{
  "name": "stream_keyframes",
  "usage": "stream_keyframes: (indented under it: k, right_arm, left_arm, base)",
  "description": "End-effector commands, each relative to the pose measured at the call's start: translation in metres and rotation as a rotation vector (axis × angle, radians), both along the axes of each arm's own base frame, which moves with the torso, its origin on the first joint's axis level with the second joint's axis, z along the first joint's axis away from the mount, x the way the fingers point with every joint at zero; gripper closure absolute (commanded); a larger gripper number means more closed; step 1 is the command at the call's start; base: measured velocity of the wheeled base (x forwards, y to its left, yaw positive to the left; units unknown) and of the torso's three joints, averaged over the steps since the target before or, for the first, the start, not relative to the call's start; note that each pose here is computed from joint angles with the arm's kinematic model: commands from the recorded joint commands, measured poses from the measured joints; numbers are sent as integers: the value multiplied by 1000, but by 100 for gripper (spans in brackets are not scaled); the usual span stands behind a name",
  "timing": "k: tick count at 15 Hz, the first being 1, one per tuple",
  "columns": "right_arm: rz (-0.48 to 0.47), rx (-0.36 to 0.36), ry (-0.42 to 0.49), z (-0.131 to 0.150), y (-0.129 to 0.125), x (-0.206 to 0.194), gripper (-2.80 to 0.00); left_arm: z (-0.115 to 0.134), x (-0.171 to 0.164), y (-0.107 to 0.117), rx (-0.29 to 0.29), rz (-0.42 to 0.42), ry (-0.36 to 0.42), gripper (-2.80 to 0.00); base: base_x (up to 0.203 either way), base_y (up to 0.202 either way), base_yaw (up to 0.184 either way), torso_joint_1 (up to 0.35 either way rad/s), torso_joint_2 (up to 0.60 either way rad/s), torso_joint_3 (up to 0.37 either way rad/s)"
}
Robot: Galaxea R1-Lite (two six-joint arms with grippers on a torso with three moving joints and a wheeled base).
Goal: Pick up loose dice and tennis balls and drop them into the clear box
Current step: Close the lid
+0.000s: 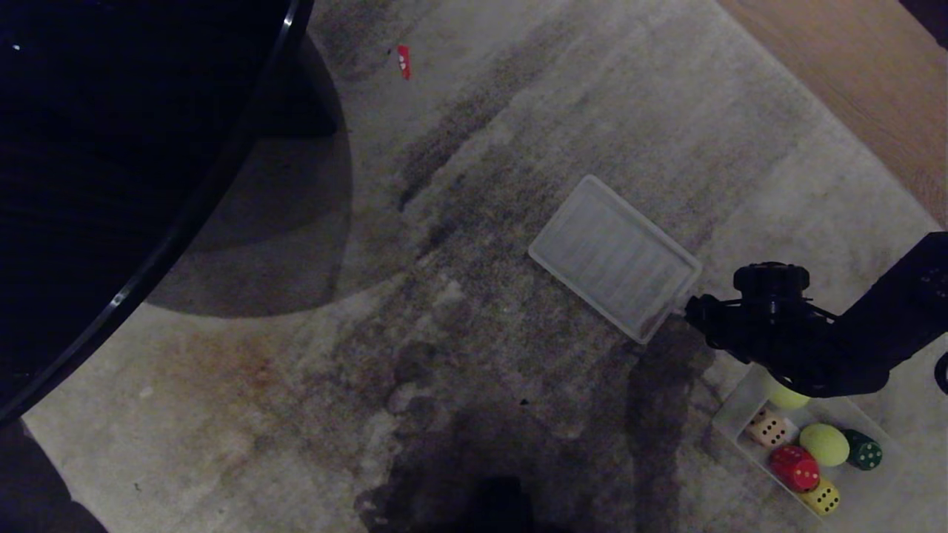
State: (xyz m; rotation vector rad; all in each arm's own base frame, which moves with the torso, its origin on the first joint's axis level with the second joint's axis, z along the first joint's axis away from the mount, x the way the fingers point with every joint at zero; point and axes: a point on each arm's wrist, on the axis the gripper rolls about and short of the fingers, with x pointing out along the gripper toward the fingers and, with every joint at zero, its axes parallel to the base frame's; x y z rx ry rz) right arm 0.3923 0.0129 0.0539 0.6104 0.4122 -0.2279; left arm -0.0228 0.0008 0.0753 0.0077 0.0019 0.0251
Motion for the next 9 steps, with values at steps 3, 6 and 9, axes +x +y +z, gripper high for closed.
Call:
stream_keyframes:
  k: [3,6,9]
  right_arm:
    - [8,7,-55,11,4,9,-280]
    - [9,9,-68,26,3,2,-280]
    - [19,-3,-39,26,5,0,-280]
  left_arm:
    - [0,0,0,0,1,3,0]
    - [0,0,0,0,0,3,0]
    - [0,0,0,0,1,3,0]
  base:
    - [0,0,0,0,0,0]
    - [0,0,0,0,0,0]
    - [0,0,0,0,0,0]
